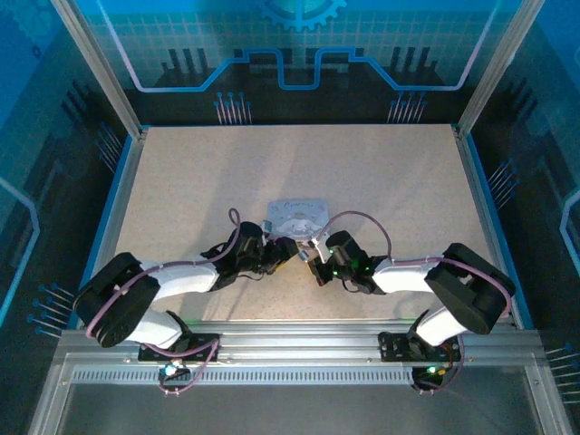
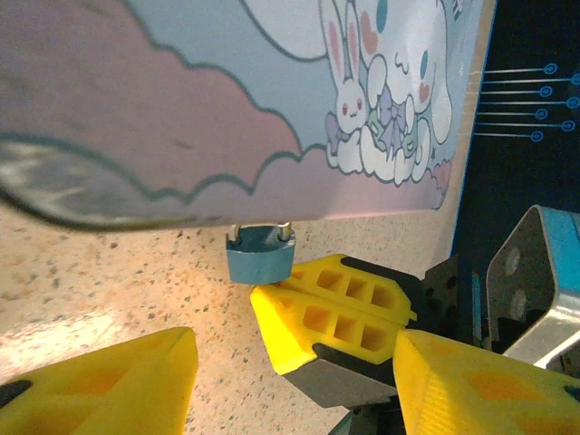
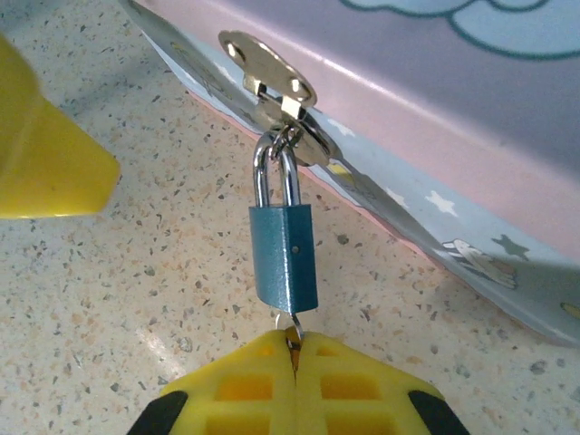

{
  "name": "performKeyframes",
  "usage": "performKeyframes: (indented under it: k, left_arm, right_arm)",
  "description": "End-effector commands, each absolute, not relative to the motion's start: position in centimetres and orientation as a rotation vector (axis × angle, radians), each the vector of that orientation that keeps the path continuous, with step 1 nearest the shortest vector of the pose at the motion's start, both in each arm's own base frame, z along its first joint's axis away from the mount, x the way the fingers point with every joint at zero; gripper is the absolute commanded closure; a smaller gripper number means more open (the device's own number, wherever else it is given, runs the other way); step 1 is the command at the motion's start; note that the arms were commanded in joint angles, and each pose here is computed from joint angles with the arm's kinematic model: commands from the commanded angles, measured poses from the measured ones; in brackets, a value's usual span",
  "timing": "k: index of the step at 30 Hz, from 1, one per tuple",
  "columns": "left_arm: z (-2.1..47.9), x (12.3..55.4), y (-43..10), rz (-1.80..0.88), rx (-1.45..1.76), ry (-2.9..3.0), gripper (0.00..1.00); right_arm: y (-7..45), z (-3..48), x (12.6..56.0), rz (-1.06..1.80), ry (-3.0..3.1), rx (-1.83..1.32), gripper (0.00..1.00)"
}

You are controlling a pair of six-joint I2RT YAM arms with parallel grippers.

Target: Unlock the padlock with the key

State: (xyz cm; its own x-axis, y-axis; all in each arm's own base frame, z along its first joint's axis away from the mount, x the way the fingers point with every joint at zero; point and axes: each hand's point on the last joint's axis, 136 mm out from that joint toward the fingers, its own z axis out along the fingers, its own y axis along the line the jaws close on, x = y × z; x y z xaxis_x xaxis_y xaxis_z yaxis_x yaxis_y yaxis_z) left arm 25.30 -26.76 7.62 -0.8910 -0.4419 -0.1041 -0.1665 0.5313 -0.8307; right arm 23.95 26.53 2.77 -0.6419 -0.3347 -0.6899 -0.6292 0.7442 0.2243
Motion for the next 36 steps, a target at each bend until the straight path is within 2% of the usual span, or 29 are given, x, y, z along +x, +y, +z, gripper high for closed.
performKeyframes:
  k: [1, 17, 36]
  left_arm:
    - [7.3, 24.9, -25.7, -1.268, -0.536, 2.469, 0.4]
    - [6.6, 25.0, -26.0, -1.322, -0.593, 2.458, 0.43]
    - [6.1, 25.2, -27.3, -1.41, -0.617, 2.462, 0.5]
  right_arm:
    - [27.2, 3.2, 23.6, 0.67, 2.345, -0.674, 1.0]
    - [28.4, 5.2, 21.5, 0.913, 2.49, -0.333, 1.0]
    - [30.0, 6.5, 21.3, 1.139, 2.555, -0.017, 1.0]
